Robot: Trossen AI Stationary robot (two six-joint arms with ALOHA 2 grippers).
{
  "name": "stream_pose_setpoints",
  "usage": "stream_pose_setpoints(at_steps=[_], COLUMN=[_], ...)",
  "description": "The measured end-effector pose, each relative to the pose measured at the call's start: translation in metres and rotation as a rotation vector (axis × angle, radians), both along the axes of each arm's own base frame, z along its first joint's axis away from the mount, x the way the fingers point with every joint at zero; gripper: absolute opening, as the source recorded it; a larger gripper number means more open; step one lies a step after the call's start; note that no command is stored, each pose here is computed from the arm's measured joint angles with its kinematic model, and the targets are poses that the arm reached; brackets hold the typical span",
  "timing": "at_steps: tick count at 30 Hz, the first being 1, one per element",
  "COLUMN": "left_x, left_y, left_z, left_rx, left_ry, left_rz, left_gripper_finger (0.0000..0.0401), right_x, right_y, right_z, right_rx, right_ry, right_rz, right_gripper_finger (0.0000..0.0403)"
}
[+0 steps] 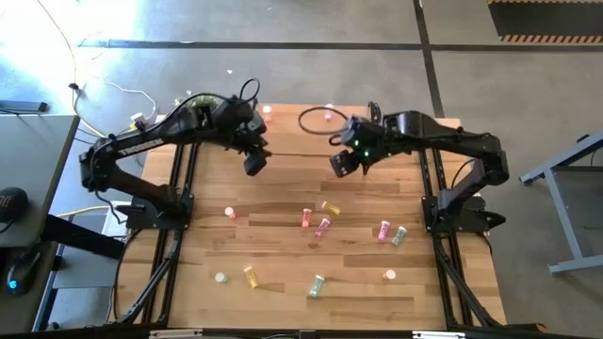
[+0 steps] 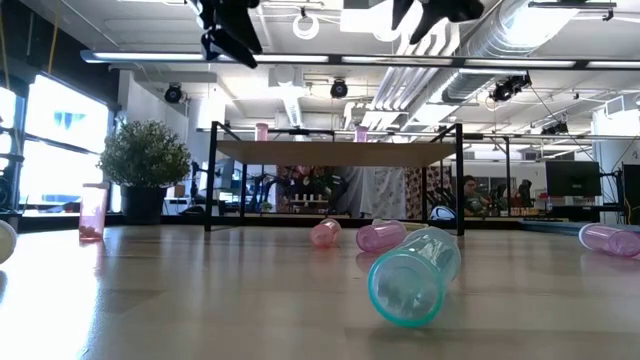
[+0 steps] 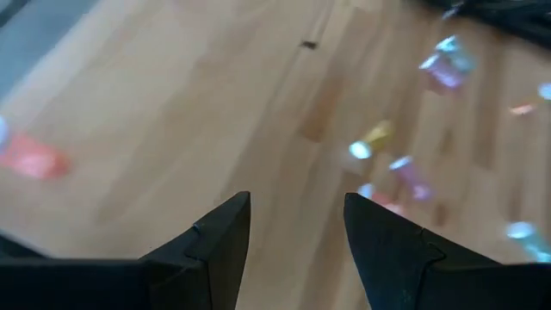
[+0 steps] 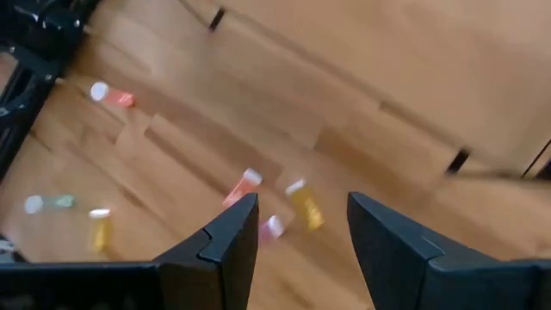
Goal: Pick and place medicine bottles onto shelf by color
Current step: Put the bottom right yellow pill bottle on the shelf
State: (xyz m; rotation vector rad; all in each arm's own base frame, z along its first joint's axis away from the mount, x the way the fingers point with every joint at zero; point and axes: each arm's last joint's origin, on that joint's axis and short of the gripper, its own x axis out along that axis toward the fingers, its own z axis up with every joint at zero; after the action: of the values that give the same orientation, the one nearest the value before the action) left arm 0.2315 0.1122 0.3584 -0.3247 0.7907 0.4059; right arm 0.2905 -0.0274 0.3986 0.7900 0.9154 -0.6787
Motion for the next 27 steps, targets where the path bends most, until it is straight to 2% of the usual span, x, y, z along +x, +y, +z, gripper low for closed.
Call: stream_pose_setpoints(at_steps=[4, 13, 20, 27], left_x=[-0.003, -0.004, 0.0, 0.001], left_y=[-0.018, -0.055, -0.072, -0.079], left_z=[-0.006, -0.021, -0.021, -0.021], left_rx=[-0.028, -0.068, -0.049, -0.055], left_ry=[-0.027, 0.007, 0.01, 0.01], left_rz=[-0.036, -0.138, -0.212, -0.231], left_gripper_finger=[0.0179, 0.0179, 0.0179, 0.0179], right_x=[0.002, -0.001, -0.011, -0.023], right_y=[0.024, 0.076, 0.103, 0.119], right_z=[-0.009, -0.035, -0.068, -0.104], right_rx=[0.062, 0.18, 0.191, 0.21], right_ry=[0.015, 0.074, 0.188, 0.323], right_rz=[-0.038, -0.139, -0.234, -0.288], right_gripper_finger=[0.017, 0.017, 0.017, 0.017])
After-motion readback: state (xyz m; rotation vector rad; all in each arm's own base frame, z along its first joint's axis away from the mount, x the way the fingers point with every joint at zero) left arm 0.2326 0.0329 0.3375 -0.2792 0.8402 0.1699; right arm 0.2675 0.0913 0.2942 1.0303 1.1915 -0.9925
